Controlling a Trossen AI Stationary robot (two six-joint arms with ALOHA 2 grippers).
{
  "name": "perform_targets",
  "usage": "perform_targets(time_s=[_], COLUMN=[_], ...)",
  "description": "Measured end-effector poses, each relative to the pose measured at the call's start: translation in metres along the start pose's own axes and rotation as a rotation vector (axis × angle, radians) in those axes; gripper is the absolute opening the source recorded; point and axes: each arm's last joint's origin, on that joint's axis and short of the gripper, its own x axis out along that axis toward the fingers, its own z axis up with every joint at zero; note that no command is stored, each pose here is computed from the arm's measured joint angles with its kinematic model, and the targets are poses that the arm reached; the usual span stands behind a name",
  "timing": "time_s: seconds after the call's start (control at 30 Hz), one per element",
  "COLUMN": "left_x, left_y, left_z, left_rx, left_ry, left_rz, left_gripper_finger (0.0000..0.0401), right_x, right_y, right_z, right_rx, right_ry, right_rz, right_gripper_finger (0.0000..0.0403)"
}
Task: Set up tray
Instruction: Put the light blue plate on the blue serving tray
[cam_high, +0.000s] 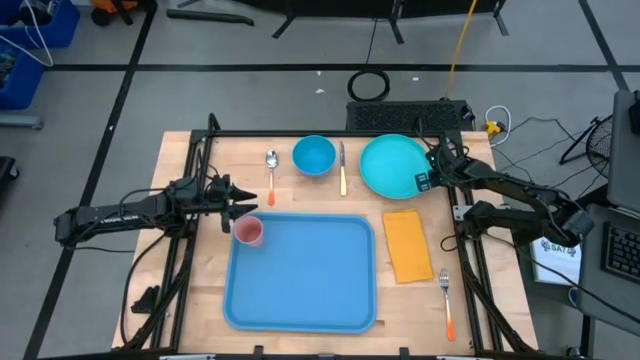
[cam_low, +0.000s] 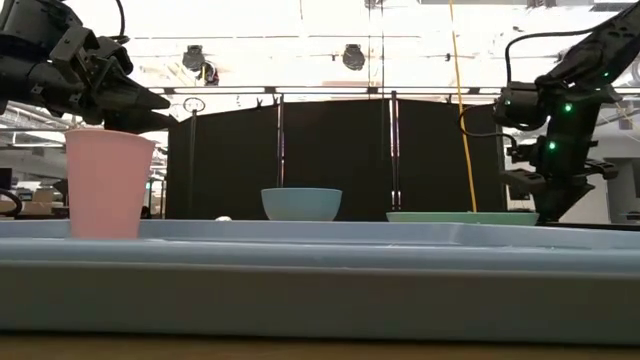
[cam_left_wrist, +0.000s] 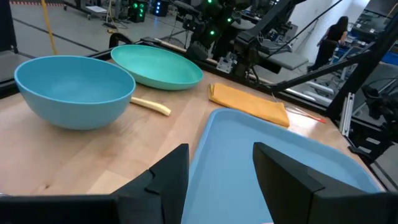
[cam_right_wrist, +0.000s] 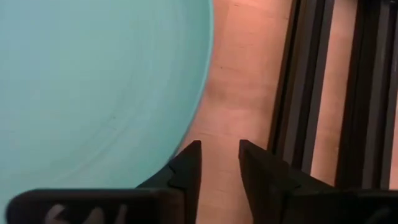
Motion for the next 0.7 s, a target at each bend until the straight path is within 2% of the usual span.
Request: perform_targets(time_s=[0.2,0.5,0.7], left_x=[0.000,0.000,0.000], left_y=[0.000,0.000,0.000], left_z=[0.000,0.000,0.000], left_rx=[0.000,-0.001,-0.001], left_ry=[0.000,0.001,0.001], left_rz=[0.000,0.000,0.000], left_gripper_finger=[0.0184,0.0184,0.0184], right_x=[-0.006,-0.013,-0.013], right_y=[-0.001,-0.008,-0.004], right_z=[0.004,0.013,0.016], right_rx=[0.016,0.044,0.087], right_ry=[0.006,0.021,0.013], right_rz=[-0.010,-0.056,0.043], right_gripper_finger=[0.0141,0.0140,0.0144])
